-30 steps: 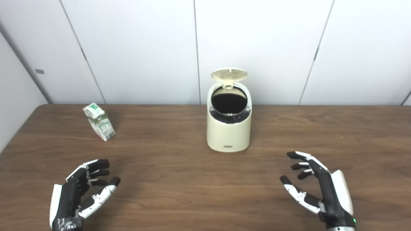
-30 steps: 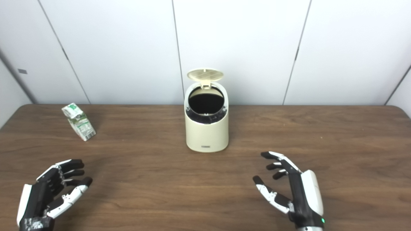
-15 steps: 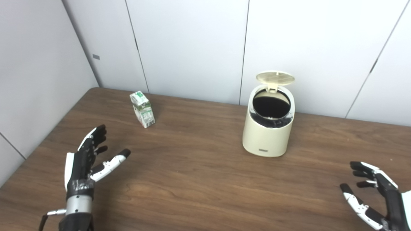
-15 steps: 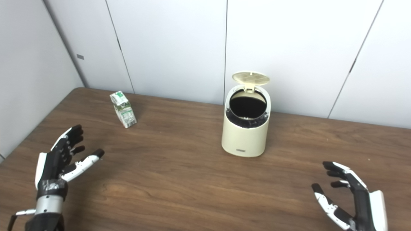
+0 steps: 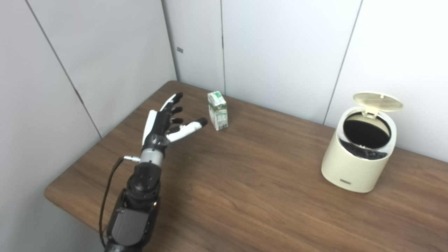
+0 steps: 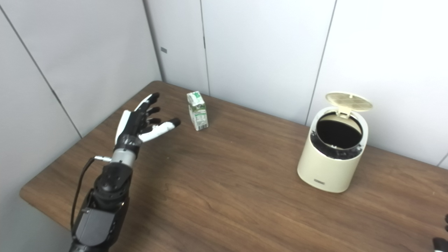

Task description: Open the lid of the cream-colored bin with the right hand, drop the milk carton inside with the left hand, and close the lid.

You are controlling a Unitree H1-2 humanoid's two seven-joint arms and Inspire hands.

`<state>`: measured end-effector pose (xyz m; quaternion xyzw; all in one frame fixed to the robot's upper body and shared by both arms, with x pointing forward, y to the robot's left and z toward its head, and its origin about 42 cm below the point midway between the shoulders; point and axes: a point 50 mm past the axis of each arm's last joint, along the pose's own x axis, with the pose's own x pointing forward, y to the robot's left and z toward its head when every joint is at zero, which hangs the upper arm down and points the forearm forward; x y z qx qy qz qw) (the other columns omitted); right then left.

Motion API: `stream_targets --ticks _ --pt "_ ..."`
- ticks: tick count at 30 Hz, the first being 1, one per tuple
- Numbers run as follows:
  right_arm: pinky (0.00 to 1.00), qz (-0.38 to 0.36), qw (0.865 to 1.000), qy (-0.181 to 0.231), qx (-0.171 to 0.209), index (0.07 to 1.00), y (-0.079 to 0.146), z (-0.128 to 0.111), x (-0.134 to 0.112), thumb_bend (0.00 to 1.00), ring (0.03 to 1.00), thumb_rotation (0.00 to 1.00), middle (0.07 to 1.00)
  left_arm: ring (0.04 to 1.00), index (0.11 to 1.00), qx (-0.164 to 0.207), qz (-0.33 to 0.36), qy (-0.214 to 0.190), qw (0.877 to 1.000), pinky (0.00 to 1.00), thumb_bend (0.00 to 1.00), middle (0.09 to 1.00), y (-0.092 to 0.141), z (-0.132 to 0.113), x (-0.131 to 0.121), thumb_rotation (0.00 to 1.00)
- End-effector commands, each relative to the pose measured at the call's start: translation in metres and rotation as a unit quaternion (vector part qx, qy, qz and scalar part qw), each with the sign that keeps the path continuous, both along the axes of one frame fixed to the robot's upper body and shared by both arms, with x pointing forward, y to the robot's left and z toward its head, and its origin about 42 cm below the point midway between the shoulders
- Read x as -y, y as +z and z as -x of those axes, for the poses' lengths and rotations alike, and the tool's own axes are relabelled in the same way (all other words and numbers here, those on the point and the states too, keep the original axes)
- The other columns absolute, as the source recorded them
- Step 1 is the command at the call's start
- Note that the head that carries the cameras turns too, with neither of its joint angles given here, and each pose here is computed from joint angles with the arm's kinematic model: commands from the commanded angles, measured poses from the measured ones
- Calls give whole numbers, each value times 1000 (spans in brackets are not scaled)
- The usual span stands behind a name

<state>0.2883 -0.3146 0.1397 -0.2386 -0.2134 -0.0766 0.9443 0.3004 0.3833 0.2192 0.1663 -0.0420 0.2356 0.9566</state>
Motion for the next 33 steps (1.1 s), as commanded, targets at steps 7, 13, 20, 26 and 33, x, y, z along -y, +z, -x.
stream_targets --ticks 7,13,20,26,33 --pt "520 -28 1000 -4 -4 678 -15 -7 11 327 666 648 701 949 1000 -8 6 1 1000 809 1000 993 20 -29 -5 398" --pt "519 -42 999 -3 -8 675 -16 -8 12 339 664 671 703 949 995 -21 13 5 1000 836 1000 990 18 -42 -10 381" --pt "518 -55 998 9 -9 679 -15 -6 10 350 664 680 703 942 959 -44 11 13 999 851 1000 973 21 -60 -25 362" --pt "514 -59 998 8 -10 672 -17 -5 8 331 658 640 697 722 954 -66 19 20 997 528 1000 772 16 -73 -35 304" --pt "504 -54 998 6 -14 662 -20 -2 8 346 652 645 689 761 918 -123 -26 31 992 605 1000 825 -3 -79 -48 322"
